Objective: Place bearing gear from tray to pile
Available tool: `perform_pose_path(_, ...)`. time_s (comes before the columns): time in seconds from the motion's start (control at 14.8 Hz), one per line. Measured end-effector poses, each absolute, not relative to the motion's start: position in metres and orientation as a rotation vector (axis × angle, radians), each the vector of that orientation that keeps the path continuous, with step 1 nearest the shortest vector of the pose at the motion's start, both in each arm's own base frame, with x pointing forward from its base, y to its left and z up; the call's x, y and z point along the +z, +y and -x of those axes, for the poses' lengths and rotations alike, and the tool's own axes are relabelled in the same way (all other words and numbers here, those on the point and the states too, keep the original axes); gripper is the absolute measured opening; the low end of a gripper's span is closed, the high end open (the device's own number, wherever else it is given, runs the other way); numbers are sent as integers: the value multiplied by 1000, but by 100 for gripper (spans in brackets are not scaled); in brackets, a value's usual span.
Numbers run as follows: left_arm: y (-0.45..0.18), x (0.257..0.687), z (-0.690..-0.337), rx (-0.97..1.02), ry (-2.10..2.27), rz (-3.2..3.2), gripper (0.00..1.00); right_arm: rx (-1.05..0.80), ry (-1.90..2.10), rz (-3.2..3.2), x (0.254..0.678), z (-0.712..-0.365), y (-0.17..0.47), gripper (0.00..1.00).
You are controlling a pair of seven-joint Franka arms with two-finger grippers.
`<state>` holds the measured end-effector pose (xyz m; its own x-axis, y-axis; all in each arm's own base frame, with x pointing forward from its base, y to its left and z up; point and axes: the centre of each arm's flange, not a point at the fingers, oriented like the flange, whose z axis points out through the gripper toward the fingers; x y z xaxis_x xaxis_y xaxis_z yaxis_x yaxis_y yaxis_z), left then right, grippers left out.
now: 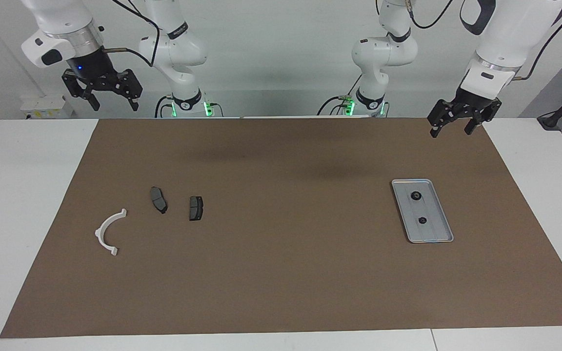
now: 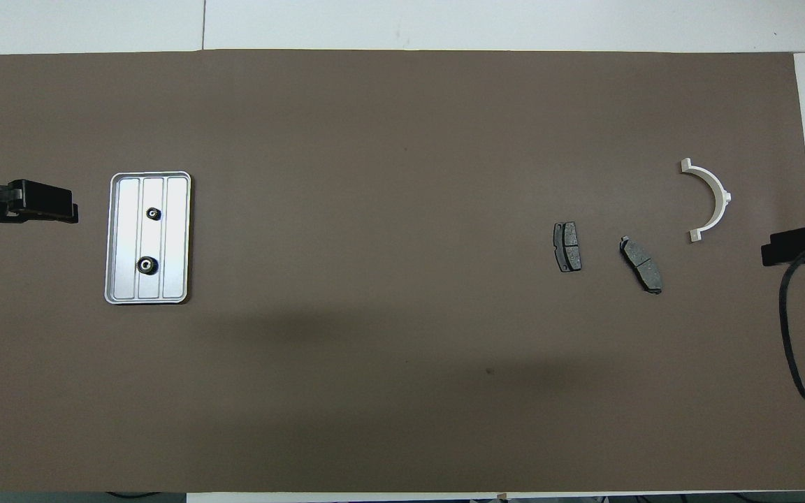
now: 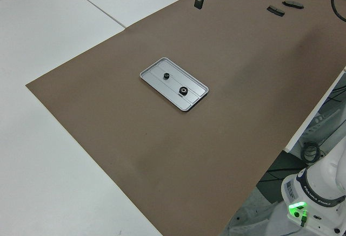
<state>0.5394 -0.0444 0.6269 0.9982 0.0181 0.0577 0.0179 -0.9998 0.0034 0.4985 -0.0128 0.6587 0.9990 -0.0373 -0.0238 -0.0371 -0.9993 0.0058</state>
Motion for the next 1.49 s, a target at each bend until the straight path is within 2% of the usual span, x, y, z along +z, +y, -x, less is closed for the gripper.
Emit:
perform_pose_path(0.95,-46,620,-537,46,22,-3140,100,-42,-68,-3133,658,-497,-16,100)
perform_pose_path(1.22,-43,583,-544,39,22,-3141,100,-40,-81,-3134,658,-496,-21,100)
perform_pose_path(1.49,-34,509,-555,37,-61,-3140,100,-39,-81,-3134,659,-496,-21,100)
